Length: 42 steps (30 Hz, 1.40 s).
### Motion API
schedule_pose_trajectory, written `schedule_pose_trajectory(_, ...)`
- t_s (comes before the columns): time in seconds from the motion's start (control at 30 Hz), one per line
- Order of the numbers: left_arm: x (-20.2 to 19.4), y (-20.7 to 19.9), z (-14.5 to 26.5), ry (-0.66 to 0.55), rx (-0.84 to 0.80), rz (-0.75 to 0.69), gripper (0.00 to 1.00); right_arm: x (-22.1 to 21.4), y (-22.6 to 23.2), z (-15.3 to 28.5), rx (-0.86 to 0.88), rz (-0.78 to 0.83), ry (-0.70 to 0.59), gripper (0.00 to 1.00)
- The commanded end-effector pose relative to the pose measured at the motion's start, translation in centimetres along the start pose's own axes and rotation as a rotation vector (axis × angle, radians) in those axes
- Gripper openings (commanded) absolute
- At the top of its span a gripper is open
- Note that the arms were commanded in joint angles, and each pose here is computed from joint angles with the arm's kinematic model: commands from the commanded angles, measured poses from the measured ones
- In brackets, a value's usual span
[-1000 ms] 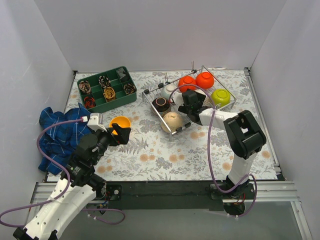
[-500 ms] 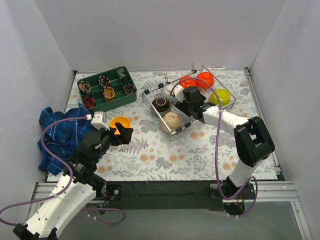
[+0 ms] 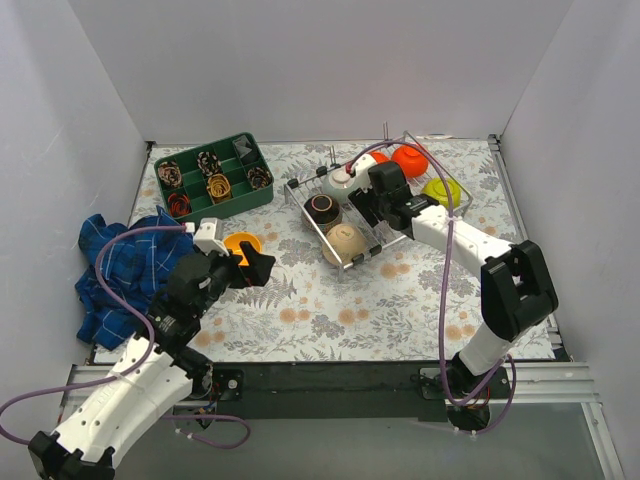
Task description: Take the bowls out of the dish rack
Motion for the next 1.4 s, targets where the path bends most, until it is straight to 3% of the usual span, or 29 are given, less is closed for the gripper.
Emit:
schedule_pose_trajectory(0.0,1.8,-1.6,-0.1,-0.037,-0.065,0.018,0.98,5.3,-2.3,3.2,-0.017,-0.157,-0.166,0.03)
schedule_pose_trajectory(0.57,2.9,-4.8,-2.0,0.006,-0.189,0.086,0.98,8.9,-3.7,7.6,0.210,-0.577,-0.309,0.01)
schedule_pose_trajectory(0.93,4.6,-6.9,-4.8,-0.007,-0.252,0.172,0.98,11.7,-2.4,13.1,0.439,-0.756,-0.434,0.01)
schedule_pose_trajectory(1.37,5.4,-9.7,-9.0,0.015,-0.332,0.273,0.98,11.5,1.4,18.2,0.760,-0.889,-0.520,0.01)
Point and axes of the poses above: each gripper's point midway between its finger pads, its own z axis back along the fingers, its own y axis along the line the jaws close on, x = y × z, the point moved 2 cm from there along z, back along the fingers, and after that the axes turned 3 degrees about -z, right-handed, at the moved point
